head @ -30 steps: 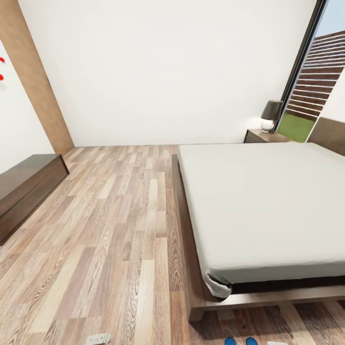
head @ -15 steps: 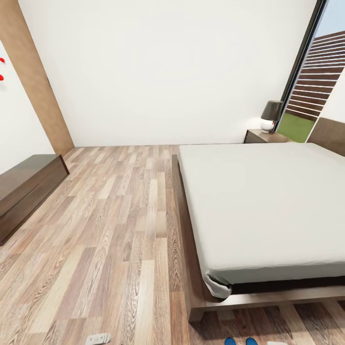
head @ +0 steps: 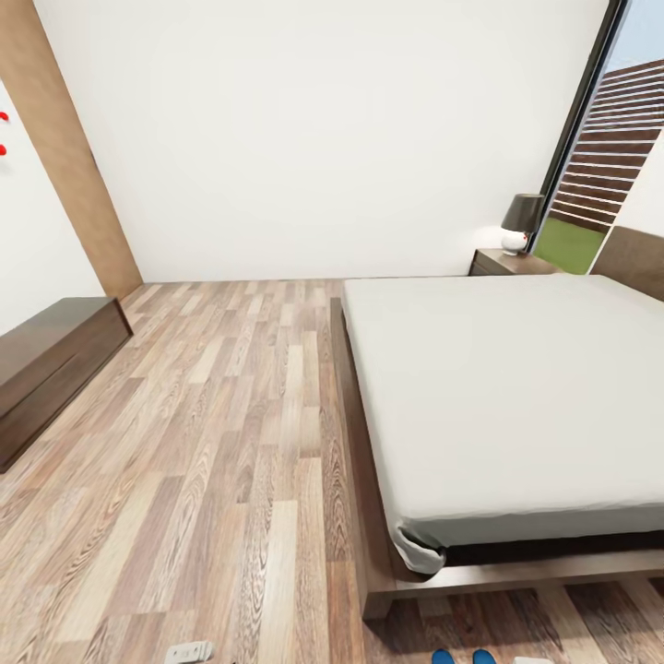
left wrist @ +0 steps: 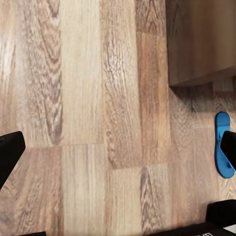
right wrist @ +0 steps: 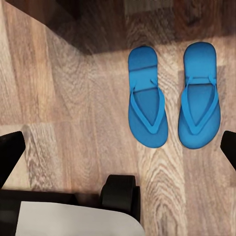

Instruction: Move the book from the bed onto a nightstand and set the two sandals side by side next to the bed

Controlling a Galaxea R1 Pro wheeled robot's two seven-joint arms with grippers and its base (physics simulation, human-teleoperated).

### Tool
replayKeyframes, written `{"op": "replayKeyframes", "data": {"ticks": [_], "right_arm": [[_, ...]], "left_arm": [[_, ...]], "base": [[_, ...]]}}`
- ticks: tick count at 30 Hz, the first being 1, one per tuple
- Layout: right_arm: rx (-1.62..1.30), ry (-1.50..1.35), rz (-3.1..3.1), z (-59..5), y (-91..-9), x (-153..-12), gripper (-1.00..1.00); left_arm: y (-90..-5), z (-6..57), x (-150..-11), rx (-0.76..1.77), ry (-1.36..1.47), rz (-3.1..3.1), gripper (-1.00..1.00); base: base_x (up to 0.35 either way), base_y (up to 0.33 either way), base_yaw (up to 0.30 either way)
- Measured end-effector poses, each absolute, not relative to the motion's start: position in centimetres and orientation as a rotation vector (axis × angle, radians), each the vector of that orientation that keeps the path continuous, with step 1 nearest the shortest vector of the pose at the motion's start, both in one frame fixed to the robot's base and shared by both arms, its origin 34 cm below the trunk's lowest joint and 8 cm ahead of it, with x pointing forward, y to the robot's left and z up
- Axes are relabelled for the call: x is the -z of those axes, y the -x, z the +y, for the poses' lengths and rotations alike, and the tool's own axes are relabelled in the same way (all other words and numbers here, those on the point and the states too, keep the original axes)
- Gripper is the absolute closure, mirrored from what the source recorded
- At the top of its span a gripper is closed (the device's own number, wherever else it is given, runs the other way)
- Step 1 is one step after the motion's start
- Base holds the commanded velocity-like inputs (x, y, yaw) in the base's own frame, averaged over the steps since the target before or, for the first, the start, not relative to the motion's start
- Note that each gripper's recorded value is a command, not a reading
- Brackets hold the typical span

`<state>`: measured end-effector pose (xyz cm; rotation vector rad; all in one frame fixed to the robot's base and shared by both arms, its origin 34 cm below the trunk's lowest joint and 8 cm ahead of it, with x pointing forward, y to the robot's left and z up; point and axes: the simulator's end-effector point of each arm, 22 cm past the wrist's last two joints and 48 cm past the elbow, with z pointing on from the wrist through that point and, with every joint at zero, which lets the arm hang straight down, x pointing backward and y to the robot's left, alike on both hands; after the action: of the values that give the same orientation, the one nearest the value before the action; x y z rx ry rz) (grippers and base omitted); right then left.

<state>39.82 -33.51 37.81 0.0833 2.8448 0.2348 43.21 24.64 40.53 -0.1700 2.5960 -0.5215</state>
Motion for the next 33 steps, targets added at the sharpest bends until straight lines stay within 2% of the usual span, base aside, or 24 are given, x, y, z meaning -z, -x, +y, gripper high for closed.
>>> {"op": "replayKeyframes", "data": {"ticks": [33], "right_arm": [[-0.233,-0.081,2.831,-33.54,-40.29,-38.17,-1.00]], "left_arm": [[-43.66,24.64,-40.93,0.521,0.167,2.583,-1.00]], "base": [[0.000,0.000,-0.247]]}}
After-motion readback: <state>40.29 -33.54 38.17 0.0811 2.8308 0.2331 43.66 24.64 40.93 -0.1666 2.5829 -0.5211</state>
